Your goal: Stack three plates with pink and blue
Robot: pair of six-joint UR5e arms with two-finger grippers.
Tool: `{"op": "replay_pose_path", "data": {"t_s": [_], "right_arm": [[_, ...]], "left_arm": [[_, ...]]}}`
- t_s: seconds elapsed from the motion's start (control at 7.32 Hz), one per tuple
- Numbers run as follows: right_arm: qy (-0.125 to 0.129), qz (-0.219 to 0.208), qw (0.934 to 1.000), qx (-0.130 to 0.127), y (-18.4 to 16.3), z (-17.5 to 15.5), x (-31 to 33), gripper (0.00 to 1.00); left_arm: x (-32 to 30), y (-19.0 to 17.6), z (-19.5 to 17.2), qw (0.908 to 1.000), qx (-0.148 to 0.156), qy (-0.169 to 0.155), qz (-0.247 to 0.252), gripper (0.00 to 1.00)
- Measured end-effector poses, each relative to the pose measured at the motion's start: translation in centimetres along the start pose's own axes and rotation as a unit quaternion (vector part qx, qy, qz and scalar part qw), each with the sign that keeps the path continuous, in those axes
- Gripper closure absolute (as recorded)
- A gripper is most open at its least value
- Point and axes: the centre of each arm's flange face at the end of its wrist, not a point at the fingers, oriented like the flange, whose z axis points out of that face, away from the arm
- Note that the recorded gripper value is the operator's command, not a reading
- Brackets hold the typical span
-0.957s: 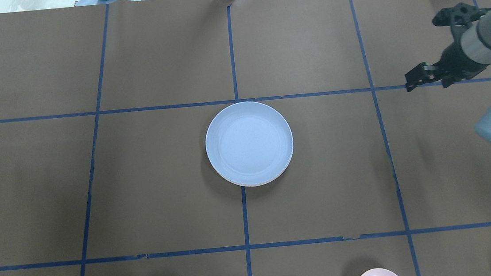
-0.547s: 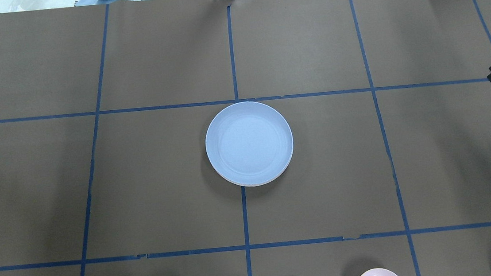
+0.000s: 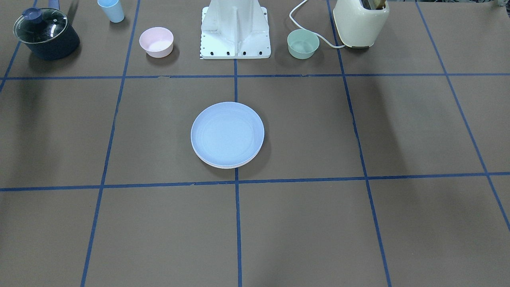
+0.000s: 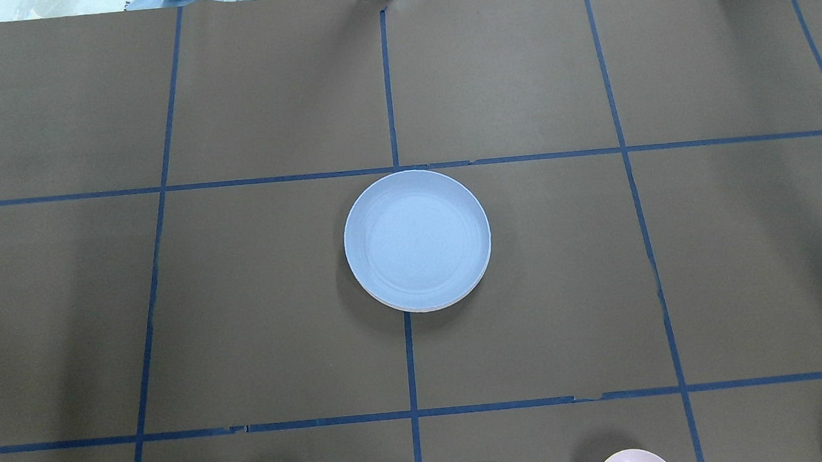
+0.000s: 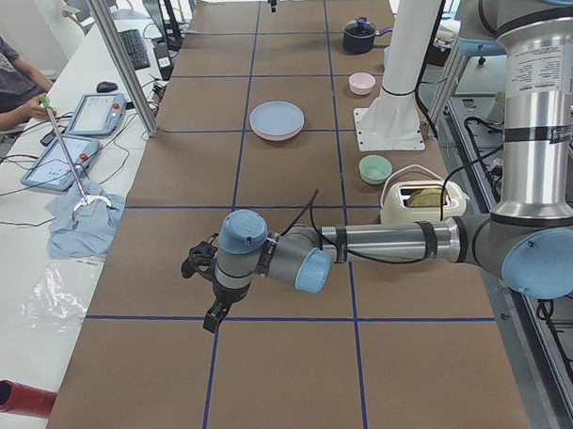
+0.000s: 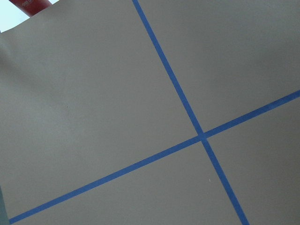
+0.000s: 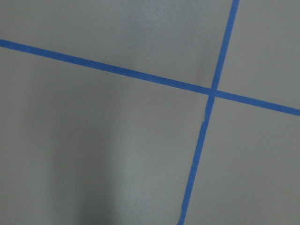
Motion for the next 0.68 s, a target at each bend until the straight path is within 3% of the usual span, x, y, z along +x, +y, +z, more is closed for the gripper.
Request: {"op": "replay_pose_path", "data": {"t_s": [0.41, 0.68], "right_arm": [[0.002, 0.019, 0.9997, -0.011, 1.0, 1.2, 1.6, 0.00], [0.001, 0.026, 0.9996, -0.012, 1.2, 1.2, 1.9, 0.00]], "left_arm": [[0.3, -0.2, -0.3, 0.9983, -0.028, 0.010, -0.050, 0.00], [1.9, -0.6, -1.3, 0.9922, -0.058, 0.058, -0.095, 0.00]]}}
